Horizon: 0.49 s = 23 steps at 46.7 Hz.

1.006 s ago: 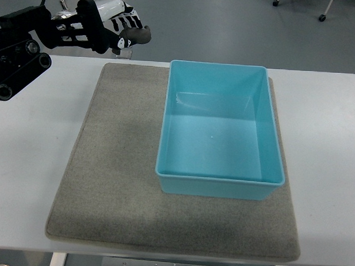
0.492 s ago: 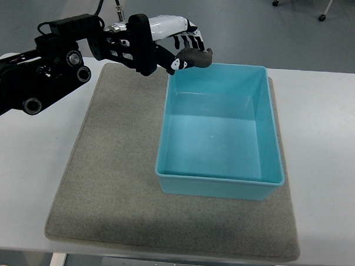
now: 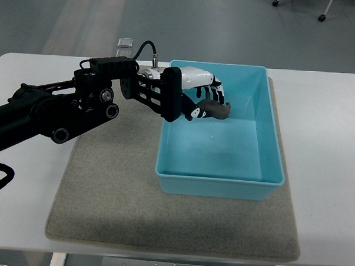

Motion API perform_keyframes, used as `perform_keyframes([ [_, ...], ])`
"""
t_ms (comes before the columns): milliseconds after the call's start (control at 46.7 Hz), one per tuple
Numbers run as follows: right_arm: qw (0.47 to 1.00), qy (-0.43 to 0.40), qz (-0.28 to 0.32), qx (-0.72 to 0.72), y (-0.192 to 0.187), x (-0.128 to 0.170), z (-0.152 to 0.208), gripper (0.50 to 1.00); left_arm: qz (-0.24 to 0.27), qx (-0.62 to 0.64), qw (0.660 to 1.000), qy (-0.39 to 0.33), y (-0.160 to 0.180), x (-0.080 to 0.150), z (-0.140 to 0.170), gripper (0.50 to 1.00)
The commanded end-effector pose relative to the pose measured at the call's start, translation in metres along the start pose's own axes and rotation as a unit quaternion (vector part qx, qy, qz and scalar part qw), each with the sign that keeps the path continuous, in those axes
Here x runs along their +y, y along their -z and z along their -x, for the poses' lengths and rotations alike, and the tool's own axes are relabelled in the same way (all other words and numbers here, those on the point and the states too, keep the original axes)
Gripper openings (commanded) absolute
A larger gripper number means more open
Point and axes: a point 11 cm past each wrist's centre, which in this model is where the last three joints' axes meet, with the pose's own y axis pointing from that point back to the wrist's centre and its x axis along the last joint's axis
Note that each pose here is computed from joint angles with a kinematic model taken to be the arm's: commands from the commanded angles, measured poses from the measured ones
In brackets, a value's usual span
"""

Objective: Place brown hippo in blue box with left hand
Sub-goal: 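Carry the hippo with the left hand over the blue box and lower it, then open the left hand fingers to release the hippo into the box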

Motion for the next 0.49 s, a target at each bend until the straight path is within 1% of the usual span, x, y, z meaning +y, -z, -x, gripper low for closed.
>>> perform_keyframes([
  [0,1.0,0.0,0.0,0.0,0.0,0.0,0.0,0.936,-0.003,-0.014,1.0,0.013,0.001,-0.001,0.008,0.5],
  [471,1.0,0.0,0.0,0.0,0.0,0.0,0.0,0.936,0.007,-0.006,1.0,0.026,-0.006,-0.008,0.028,0.5],
])
